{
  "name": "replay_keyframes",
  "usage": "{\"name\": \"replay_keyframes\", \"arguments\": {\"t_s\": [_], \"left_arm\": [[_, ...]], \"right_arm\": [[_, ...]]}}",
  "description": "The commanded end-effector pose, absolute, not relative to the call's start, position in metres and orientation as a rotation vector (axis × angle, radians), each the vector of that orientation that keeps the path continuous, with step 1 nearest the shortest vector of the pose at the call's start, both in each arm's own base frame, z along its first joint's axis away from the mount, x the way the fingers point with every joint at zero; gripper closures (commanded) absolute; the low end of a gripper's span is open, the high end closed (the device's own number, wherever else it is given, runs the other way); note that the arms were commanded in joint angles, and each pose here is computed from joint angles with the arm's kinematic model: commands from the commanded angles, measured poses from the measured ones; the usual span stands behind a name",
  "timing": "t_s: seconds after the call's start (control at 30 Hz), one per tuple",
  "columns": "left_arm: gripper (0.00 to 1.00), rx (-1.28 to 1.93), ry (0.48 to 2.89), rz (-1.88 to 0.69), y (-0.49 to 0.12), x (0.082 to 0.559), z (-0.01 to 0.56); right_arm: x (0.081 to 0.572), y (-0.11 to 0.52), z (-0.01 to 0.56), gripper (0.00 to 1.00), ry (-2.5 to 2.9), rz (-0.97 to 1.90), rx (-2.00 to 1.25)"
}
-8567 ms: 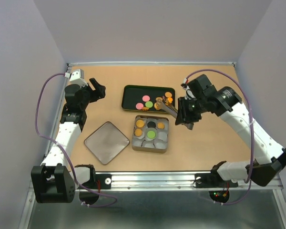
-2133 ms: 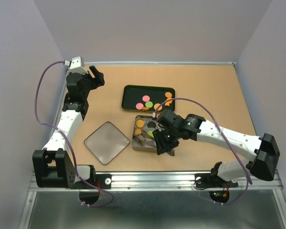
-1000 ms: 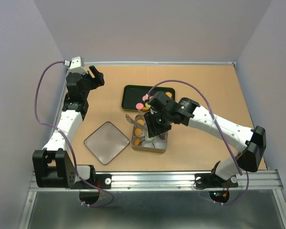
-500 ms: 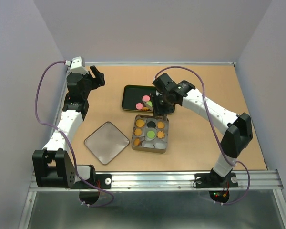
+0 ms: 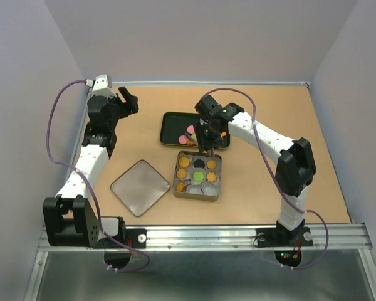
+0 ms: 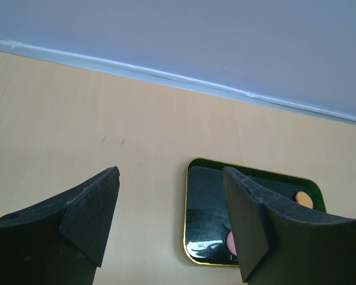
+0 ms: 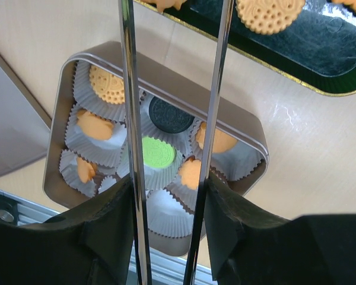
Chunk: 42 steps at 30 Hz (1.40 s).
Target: Pack the cookies
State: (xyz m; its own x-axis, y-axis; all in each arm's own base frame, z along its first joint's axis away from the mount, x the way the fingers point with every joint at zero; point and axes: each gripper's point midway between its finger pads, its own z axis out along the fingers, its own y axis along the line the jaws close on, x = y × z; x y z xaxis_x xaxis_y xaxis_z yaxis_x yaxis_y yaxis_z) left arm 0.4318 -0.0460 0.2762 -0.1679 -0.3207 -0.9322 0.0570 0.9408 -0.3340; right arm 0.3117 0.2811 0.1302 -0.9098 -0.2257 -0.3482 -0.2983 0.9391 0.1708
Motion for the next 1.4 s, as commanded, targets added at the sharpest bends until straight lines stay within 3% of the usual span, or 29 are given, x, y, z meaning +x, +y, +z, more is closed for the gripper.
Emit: {"name": "replay_keyframes", "arguments": {"t_s": [0.0,0.63,1.37], "left_arm": [[0.19,-0.172,1.646,-0.363,-0.051,0.431,0.301],[0.20,-0.168,1.655,-0.378,-0.054,0.433,0.298],[0.20,-0.166,1.658,-0.381,-0.055,0.433,0.297]], "right_arm": [[0.335,0.291,0.152,0.51,2.666,0.356,-0.380],[0.360,0.272,0.142,0.51,2.673,0.290,-0.315],[0.347,0.284,0.136,0.59,2.724,0.406,-0.339]]}}
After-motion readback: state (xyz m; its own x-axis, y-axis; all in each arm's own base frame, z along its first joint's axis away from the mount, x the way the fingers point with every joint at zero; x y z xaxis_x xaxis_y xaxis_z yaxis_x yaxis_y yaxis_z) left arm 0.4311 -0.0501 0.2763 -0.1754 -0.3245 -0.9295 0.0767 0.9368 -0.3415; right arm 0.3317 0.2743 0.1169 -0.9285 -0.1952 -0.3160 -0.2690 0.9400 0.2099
